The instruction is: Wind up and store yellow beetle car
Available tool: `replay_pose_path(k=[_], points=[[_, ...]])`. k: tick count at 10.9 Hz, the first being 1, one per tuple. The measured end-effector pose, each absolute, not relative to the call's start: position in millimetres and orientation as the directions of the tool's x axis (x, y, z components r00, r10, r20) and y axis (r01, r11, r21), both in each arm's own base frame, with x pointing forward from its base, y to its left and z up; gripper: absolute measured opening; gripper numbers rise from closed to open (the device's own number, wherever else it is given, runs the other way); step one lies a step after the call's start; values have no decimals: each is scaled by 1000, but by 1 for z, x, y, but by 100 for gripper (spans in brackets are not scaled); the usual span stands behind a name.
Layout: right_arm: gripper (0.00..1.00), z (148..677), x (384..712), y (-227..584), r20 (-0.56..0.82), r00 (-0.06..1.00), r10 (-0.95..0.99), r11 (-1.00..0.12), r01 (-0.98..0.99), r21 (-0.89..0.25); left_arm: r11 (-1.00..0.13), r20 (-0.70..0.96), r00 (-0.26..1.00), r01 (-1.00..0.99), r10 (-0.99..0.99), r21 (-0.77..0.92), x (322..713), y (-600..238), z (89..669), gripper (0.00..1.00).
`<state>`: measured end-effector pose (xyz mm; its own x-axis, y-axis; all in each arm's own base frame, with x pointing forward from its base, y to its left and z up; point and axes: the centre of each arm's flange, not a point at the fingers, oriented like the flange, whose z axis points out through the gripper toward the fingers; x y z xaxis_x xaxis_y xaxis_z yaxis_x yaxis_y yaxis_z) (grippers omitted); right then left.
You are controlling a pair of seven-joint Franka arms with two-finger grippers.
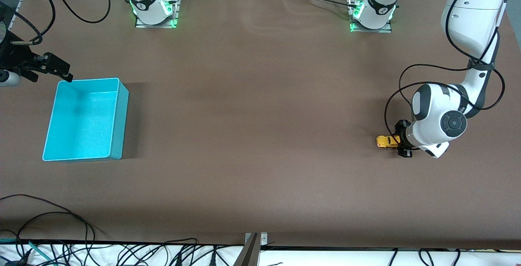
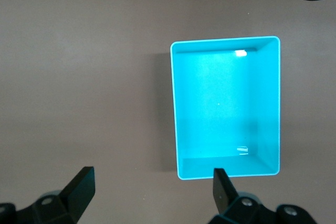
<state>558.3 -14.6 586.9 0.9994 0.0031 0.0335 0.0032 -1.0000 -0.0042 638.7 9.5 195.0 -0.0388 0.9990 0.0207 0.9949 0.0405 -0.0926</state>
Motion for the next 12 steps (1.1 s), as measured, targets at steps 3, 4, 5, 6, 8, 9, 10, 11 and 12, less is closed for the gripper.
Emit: replay_pose_path(k=[3, 4, 5, 6, 8, 9, 10, 11, 12], points=[[100, 587, 558, -15, 33, 999, 3, -1000, 3, -4, 42, 21, -41, 995, 999, -89, 639, 9, 197, 41], [100, 587, 558, -15, 33, 999, 3, -1000, 3, -4, 43, 21, -41, 995, 999, -85, 640, 9, 199, 41], [100, 587, 558, -15, 33, 999, 3, -1000, 3, -4, 46, 21, -45, 996, 999, -75, 643, 8, 203, 41], [100, 587, 558, -14, 33, 999, 3, -1000, 3, -4, 47, 19, -46, 996, 999, -69, 646, 4, 211, 41], [100, 587, 558, -14, 33, 999, 4, -1000, 4, -4, 48, 3, -48, 996, 999, -69, 647, -25, 232, 41], [100, 587, 558, -14, 33, 999, 4, -1000, 4, -4, 55, -8, -56, 995, 998, -82, 644, -51, 241, 41], [100, 587, 558, -14, 33, 999, 4, -1000, 4, -4, 55, -20, -57, 994, 998, -99, 639, -78, 246, 41], [100, 587, 558, -14, 33, 999, 4, -1000, 5, -4, 53, -24, -56, 992, 998, -113, 634, -104, 247, 41], [100, 587, 558, -14, 33, 999, 5, -1000, 5, -4, 47, -22, -50, 991, 999, -125, 627, -126, 244, 41]])
